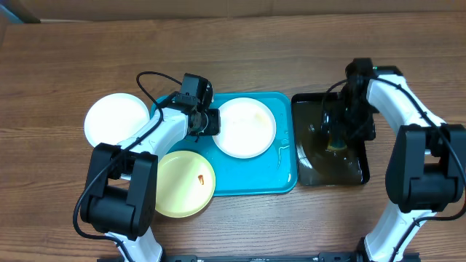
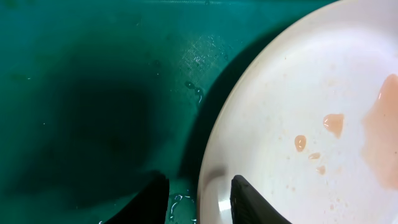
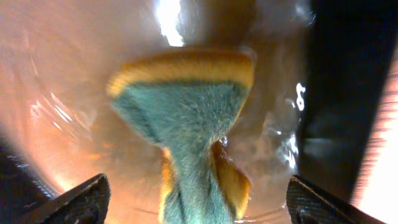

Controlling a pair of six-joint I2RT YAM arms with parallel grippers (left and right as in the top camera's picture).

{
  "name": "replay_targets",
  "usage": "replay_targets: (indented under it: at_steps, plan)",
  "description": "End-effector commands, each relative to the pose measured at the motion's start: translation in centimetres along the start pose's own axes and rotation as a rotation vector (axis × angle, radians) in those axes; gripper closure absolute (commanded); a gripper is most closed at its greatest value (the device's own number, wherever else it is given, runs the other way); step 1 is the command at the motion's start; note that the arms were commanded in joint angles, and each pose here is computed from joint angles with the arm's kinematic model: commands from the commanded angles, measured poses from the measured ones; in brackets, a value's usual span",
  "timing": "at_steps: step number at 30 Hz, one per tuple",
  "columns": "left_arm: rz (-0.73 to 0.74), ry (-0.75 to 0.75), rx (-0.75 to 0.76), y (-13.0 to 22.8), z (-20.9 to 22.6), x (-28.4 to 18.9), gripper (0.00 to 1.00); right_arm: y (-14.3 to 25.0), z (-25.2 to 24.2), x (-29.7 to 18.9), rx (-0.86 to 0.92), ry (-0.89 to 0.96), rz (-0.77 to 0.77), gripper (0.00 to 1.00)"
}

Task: Clean dirty plates on tray and stack at the side
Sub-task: 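Drop the sponge into the black tray and raise the right arm, then lift the white plate with the left gripper and tilt it up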

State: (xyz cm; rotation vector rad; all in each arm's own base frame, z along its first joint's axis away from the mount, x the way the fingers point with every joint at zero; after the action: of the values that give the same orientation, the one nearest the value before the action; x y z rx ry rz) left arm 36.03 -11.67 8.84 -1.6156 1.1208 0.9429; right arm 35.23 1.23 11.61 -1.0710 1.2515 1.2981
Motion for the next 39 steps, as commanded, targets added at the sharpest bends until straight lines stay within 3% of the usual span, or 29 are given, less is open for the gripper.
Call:
replay_targets:
  at_steps: [1, 5, 10, 17, 21, 23, 36, 39]
  plan:
    - [0.016, -0.005, 0.002, 0.4, 0.0, 0.5, 0.66, -1.9, -0.2, -6.7, 0.021, 0.003, -0.186, 0.03]
    - [0.016, -0.004, 0.045, 0.4, -0.1, 0.5, 0.71, -2.4, -3.0, -11.7, 0.107, -0.001, -0.26, 0.0]
    - [0.017, -0.006, 0.047, 0.0, -0.4, -0.1, 0.96, -1.3, -7.7, -14.1, 0.272, -0.004, -0.273, 0.0]
    - [0.013, -0.176, 0.083, -0.8, -1.1, -2.1, 0.96, -1.0, -11.8, -14.3, 0.374, 0.0, -0.309, 0.0]
    - [0.005, -0.201, 0.118, -0.4, -2.0, -2.1, 0.75, -0.9, -12.4, -14.3, 0.39, 0.001, -0.312, 0.0]
    - [0.019, -0.204, 0.125, 0.0, -2.3, -1.9, 0.71, -0.9, -12.4, -14.3, 0.39, 0.001, -0.312, 0.0]
    - [0.019, -0.287, 0.07, 2.1, -0.9, -0.2, 0.65, -0.9, -12.4, -14.3, 0.39, 0.001, -0.312, 0.0]
    - [0.033, -0.258, 0.069, 2.3, -1.2, -0.1, 0.74, -0.9, -12.4, -14.3, 0.39, 0.001, -0.312, 0.0]
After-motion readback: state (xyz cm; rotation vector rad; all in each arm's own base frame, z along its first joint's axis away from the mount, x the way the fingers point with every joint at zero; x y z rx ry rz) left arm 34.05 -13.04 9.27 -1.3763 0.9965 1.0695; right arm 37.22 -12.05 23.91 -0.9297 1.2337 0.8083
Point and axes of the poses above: each gripper's point midway between its finger pads, its own x axis out along the fingers, its own z axis along the line the jaws close on, y = z × x, the point moved 8 cm from there along -x, back along the fingers, and after that the axes turned 8 degrees about -x, right-handed, at the moved point
